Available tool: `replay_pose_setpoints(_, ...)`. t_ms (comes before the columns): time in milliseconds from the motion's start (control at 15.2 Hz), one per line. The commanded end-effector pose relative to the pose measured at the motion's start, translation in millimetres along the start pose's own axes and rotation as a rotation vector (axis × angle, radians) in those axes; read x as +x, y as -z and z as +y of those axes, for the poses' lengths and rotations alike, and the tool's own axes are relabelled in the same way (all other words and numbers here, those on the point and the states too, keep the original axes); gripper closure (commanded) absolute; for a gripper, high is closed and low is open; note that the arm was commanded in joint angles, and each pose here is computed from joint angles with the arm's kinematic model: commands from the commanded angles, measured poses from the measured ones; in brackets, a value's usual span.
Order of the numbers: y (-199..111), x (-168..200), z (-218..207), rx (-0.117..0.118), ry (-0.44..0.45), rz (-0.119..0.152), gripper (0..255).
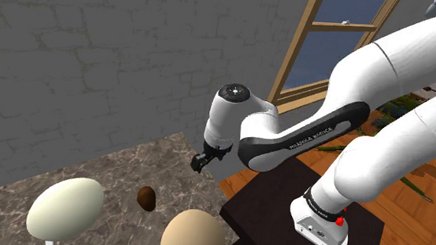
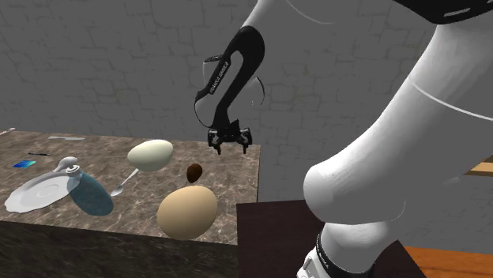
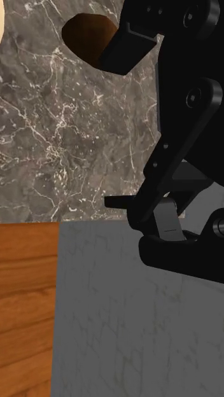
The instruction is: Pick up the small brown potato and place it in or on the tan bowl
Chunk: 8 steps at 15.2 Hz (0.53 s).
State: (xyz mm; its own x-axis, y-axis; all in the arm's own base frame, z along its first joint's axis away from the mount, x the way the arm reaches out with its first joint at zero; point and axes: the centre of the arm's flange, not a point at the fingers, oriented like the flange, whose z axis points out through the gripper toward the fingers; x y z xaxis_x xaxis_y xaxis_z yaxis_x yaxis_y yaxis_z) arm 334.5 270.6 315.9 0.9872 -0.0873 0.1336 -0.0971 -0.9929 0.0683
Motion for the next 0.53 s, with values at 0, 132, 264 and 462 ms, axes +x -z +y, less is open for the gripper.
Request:
replay_pose_setpoints(0, -15.6, 0.7, -20.9, 0.004, -0.004, 0.016, 0)
replay_pose_setpoints(132, -31.2, 2.4, -41.8, 0.004, -0.007, 0.032, 0)
replay_pose_setpoints(264, -46.9, 4.4, -62.8, 0.003, -0.009, 0.047, 0)
replay_pose_setpoints(462, -70.3, 7.8, -94.2, 0.003, -0.013, 0.07, 0)
